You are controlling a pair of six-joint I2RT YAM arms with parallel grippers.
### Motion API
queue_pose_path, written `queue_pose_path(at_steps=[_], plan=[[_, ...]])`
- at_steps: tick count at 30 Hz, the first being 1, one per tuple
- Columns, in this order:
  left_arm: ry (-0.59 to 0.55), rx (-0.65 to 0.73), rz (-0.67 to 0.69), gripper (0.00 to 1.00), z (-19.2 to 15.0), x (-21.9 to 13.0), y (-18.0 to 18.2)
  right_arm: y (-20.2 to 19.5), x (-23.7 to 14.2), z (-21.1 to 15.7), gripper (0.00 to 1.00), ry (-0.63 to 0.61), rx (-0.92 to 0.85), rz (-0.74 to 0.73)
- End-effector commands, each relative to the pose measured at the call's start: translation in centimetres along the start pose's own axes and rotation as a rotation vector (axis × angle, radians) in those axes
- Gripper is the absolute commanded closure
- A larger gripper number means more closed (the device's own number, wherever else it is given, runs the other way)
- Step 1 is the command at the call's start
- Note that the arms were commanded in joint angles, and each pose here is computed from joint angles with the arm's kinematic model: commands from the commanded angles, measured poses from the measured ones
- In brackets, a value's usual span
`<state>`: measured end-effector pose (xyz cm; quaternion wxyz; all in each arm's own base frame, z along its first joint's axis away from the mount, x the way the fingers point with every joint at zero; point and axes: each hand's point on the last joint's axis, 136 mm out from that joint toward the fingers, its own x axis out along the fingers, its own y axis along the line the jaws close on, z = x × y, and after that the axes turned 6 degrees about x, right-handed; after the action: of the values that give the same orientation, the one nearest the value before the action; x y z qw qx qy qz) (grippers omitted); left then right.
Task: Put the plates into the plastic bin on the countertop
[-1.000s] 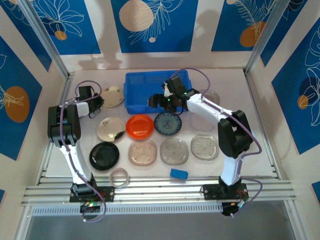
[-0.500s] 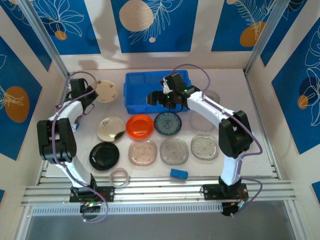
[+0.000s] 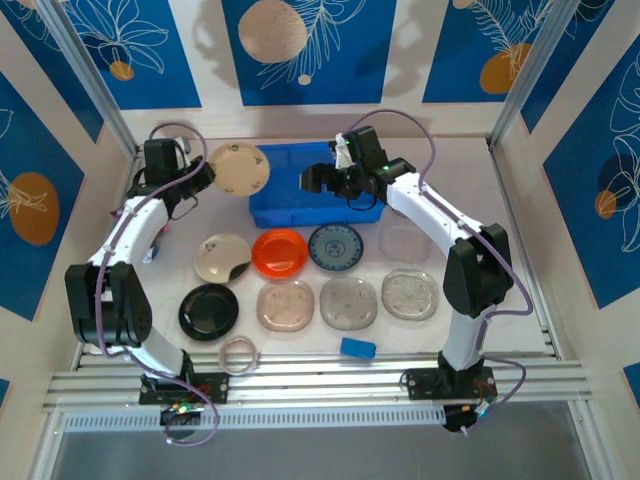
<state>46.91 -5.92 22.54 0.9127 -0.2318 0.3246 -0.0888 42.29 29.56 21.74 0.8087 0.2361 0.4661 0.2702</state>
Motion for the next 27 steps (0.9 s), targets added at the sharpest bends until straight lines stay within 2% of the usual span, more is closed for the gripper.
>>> queue_pose_path(at_steps=[1,9,12,17,18,22,27], plan=[[0.042,0.087,-0.197,1.00,0.1,-2.1,-6.2,2.8,-2.4,1.9,0.16,-0.041,-0.047,0.114],[0.142,0.186,-0.277,1.00,-4.2,-1.0,-10.7,2.2,-2.8,2.4,0.27,-0.048,-0.039,0.110],[0.157,0.186,-0.283,1.00,-5.2,-0.5,-10.9,1.7,-2.4,2.0,0.35,-0.040,-0.028,0.105],[0.172,0.176,-0.283,1.00,-5.9,-0.1,-10.6,0.4,-1.5,1.4,0.39,-0.022,-0.005,0.074],[0.175,0.175,-0.281,1.00,-6.0,-0.1,-10.5,0.4,-1.4,1.3,0.43,-0.017,-0.003,0.075],[0.183,0.170,-0.286,1.00,-6.5,-0.1,-10.4,0.3,-0.6,0.9,0.47,0.003,0.008,0.088],[0.177,0.169,-0.284,1.00,-6.6,-0.3,-10.3,0.3,0.0,0.6,0.47,0.019,0.012,0.086]])
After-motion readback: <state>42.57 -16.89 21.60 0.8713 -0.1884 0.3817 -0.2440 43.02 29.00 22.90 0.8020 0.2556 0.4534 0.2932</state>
